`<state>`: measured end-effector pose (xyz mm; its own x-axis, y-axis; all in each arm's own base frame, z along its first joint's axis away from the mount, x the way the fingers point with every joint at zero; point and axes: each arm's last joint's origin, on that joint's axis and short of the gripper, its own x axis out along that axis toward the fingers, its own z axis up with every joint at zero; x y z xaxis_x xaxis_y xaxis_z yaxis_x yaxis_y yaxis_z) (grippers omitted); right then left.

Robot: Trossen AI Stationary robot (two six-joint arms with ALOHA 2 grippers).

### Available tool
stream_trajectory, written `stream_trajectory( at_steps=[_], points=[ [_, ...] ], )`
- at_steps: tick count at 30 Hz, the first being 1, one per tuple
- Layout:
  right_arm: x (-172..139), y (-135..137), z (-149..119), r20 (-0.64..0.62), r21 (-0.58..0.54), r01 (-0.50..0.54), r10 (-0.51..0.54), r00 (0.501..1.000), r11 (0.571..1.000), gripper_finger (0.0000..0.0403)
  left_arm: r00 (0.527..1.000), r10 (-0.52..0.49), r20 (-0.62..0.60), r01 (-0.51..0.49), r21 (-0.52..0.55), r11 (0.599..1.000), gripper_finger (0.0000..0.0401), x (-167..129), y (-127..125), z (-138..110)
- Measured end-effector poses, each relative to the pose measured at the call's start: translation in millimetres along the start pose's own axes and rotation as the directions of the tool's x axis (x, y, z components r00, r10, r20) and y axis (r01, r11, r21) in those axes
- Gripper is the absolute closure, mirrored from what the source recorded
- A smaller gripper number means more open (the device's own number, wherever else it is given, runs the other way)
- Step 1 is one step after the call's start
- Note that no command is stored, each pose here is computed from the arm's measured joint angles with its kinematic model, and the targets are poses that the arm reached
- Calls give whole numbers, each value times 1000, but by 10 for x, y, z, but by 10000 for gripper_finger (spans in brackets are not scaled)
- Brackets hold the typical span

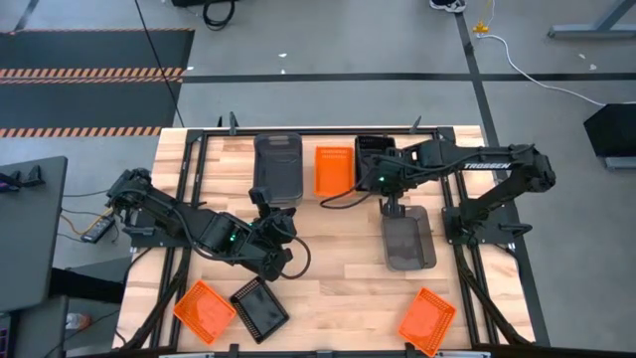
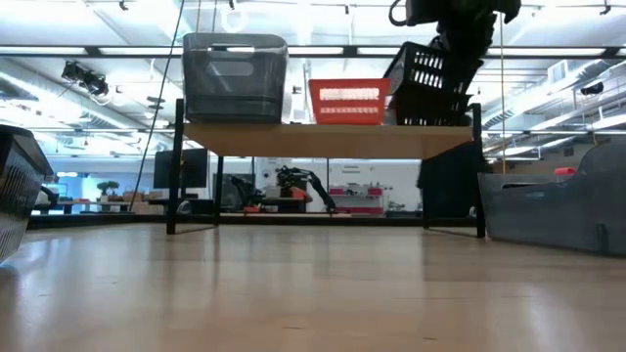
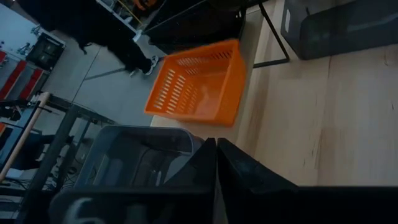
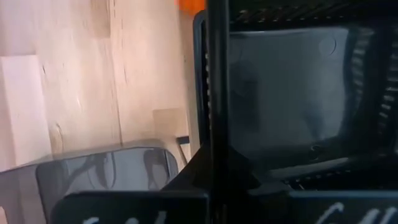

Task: Stack baskets on shelf by color
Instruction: Stack the top black bin on the black bin on the shelf

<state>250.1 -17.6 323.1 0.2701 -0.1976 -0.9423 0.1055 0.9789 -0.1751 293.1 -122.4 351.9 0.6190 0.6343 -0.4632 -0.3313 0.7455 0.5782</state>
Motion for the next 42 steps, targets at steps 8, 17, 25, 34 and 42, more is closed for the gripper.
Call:
stream_trajectory(
  at_steps=[8,17,25,34,42],
  points=[
    [-1,-4,19,40,4,0,-1,999,1000,387,1000,0,0,0,0,1000,387,0,0,0],
    [-7,-16,20,48,7,39,-40,998,999,348,1000,0,0,0,-6,1000,384,1,0,0],
    [-8,-29,28,57,9,86,-86,995,996,303,1000,0,0,0,-6,1000,385,0,0,0],
    [-13,-24,66,96,-7,87,-86,992,996,271,1000,0,0,0,-6,1000,381,0,0,0],
    [-68,76,89,126,-37,71,-66,990,997,269,1000,0,0,0,-6,1000,387,1,1,0]
  ],
)
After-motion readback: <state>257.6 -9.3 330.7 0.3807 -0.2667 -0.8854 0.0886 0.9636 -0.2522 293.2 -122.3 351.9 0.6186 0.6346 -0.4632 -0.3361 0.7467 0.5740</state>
